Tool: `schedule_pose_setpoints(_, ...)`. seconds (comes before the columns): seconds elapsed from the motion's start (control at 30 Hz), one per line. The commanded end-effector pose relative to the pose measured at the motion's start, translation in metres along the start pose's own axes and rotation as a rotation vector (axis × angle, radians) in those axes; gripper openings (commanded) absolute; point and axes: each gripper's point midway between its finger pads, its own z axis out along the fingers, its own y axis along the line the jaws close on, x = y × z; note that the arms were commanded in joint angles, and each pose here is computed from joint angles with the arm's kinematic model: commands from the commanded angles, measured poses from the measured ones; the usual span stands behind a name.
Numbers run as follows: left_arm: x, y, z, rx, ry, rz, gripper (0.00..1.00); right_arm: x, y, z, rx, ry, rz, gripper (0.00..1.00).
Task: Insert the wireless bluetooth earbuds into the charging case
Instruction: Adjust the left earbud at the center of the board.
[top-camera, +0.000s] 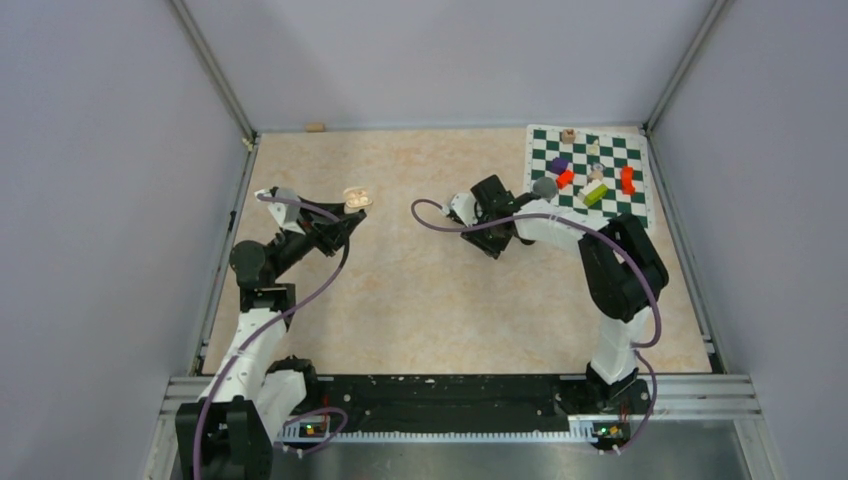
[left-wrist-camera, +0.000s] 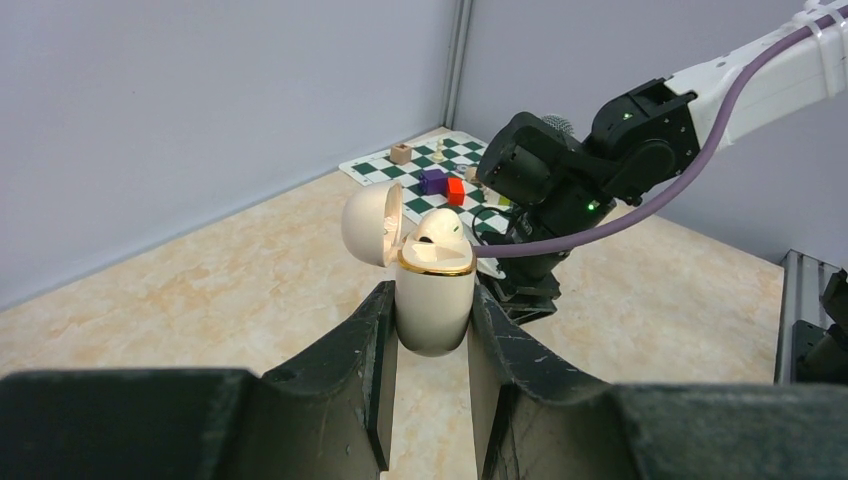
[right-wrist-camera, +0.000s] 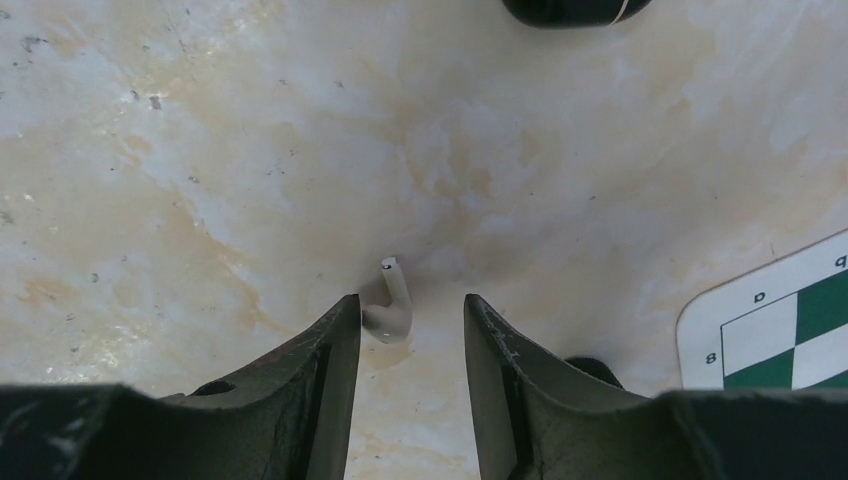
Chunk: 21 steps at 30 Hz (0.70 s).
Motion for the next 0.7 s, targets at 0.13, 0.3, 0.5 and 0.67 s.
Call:
schedule_pose_setpoints(0.13, -0.006, 0.001, 0.001, -0.001, -0.029, 0.015, 0.0, -0.016, 0.001, 0.005, -0.086, -0.044, 0.04, 0.43)
schedule_pose_setpoints(0.3, -0.007, 0.001, 0.001, 0.001, -0.03, 0.012, 0.0, -0.018, 0.024, 0.006, -0.224, -0.054, 0.045, 0.41)
schedule_pose_setpoints(0.5, -0.008, 0.0, 0.001, 0.001, -0.034, 0.018, 0.0, -0.019, 0.042, 0.005, -0.328, -0.063, 0.037, 0.35)
schedule_pose_setpoints(0.67, -0.009, -0.001, 0.001, 0.002, -0.039, 0.017, 0.0, -0.023, 0.05, -0.001, -0.377, -0.081, 0.033, 0.33)
